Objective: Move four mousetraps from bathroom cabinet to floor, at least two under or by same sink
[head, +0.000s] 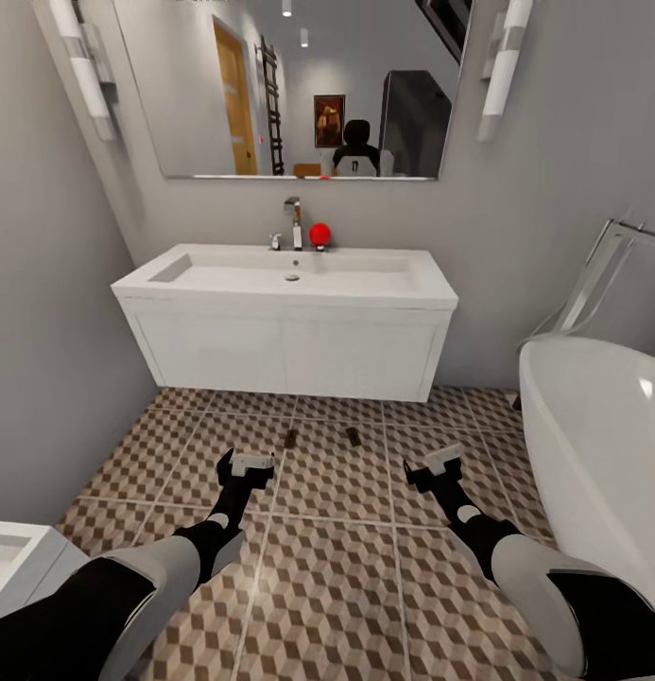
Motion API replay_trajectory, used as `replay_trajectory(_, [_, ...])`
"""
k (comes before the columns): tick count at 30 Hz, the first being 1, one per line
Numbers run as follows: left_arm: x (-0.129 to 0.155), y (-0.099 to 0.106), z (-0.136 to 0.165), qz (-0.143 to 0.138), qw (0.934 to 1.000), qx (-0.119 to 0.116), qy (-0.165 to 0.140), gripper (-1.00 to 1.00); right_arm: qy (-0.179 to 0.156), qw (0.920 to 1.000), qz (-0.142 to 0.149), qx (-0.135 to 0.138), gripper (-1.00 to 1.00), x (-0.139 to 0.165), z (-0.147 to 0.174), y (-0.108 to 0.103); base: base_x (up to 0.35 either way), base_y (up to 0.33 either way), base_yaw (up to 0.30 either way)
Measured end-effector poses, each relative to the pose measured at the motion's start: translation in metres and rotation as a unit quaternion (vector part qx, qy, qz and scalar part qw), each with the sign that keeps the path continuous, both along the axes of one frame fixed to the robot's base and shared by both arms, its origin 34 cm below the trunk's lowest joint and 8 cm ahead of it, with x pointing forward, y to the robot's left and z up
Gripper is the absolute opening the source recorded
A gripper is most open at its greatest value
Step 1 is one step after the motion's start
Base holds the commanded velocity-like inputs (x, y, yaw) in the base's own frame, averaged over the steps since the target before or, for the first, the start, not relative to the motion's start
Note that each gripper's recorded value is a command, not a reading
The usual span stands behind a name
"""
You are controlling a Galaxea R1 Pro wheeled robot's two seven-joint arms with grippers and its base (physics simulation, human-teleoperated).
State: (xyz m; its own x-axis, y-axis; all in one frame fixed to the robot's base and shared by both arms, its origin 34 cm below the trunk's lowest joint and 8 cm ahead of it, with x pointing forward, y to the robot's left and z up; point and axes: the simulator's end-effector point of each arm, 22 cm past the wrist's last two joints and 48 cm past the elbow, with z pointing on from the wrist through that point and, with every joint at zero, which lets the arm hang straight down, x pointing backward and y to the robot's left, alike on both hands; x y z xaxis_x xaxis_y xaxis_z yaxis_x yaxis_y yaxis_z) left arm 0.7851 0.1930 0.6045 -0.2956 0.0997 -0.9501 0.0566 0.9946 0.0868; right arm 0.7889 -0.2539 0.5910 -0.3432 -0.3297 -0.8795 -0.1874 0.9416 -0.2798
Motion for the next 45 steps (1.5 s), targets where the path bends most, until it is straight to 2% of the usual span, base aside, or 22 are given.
replay_trajectory(45, [0.005,-0.001,0.079,0.000,1.0000,0.000,0.003,1.00,0.000,1.0000,0.000,0.000,1.00,0.007,0.082,0.000,0.000,0.000,0.000])
